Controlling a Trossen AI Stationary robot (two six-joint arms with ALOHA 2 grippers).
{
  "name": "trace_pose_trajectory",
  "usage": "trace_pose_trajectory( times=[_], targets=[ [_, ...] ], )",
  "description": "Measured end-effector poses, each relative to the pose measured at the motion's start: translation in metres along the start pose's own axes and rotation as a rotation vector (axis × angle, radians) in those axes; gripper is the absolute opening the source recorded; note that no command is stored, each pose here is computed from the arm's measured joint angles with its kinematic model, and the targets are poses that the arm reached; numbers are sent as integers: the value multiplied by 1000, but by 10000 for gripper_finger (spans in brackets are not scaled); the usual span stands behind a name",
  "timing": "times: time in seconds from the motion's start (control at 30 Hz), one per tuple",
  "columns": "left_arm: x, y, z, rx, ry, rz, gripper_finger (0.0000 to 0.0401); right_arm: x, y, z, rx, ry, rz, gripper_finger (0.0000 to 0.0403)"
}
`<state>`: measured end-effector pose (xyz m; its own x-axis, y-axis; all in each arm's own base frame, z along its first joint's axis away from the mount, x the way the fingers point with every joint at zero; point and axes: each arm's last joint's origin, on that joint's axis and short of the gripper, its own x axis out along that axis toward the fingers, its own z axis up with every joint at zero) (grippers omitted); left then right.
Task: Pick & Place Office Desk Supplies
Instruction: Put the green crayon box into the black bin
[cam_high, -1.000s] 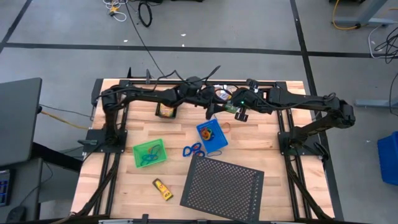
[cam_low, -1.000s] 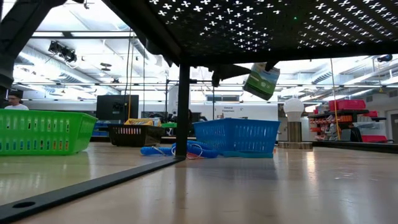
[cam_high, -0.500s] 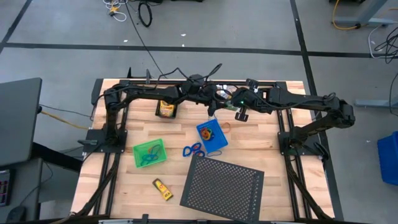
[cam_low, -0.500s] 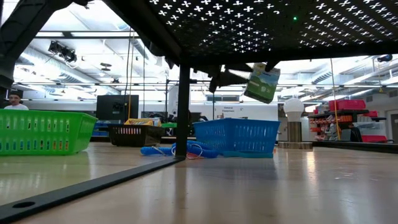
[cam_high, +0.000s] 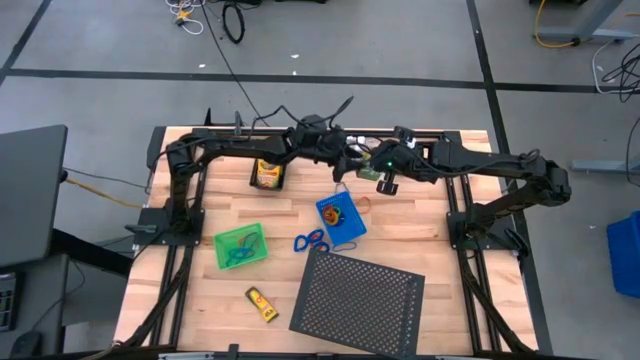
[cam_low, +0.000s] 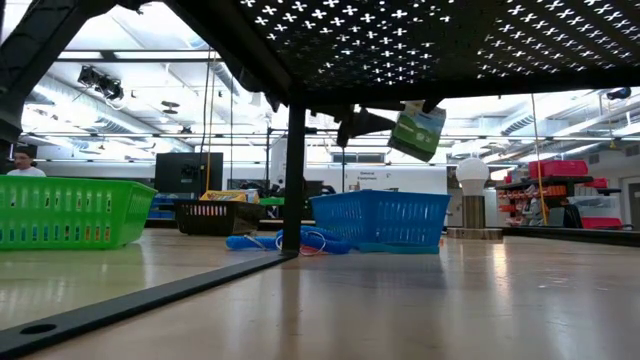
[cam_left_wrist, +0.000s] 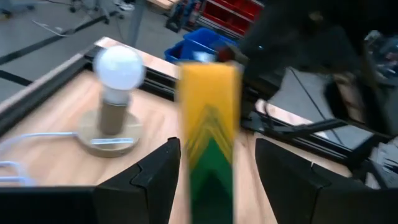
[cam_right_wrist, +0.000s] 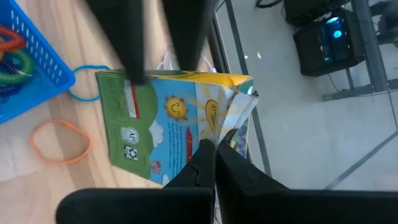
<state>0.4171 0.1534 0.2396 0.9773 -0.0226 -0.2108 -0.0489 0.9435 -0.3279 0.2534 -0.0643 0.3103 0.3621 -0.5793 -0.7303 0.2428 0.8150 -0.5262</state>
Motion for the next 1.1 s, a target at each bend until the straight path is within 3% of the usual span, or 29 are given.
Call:
trace_pose_trajectory(
  times=[0.67, 0.77, 0.93, 1.1],
  targets=[
    [8, -5, -7, 29, 0, 23, 210, 0, 0, 7, -4, -70, 22, 0],
    [7, -5, -7, 50, -8, 55, 188, 0, -1, 7, -8, -75, 24, 0],
    [7, -5, -6, 92, -19, 62, 104, 0, 0, 7, -7, -75, 27, 0],
    [7, -5, -5, 106, -35, 60, 104, 0, -1, 8, -4, -82, 22, 0]
  ],
)
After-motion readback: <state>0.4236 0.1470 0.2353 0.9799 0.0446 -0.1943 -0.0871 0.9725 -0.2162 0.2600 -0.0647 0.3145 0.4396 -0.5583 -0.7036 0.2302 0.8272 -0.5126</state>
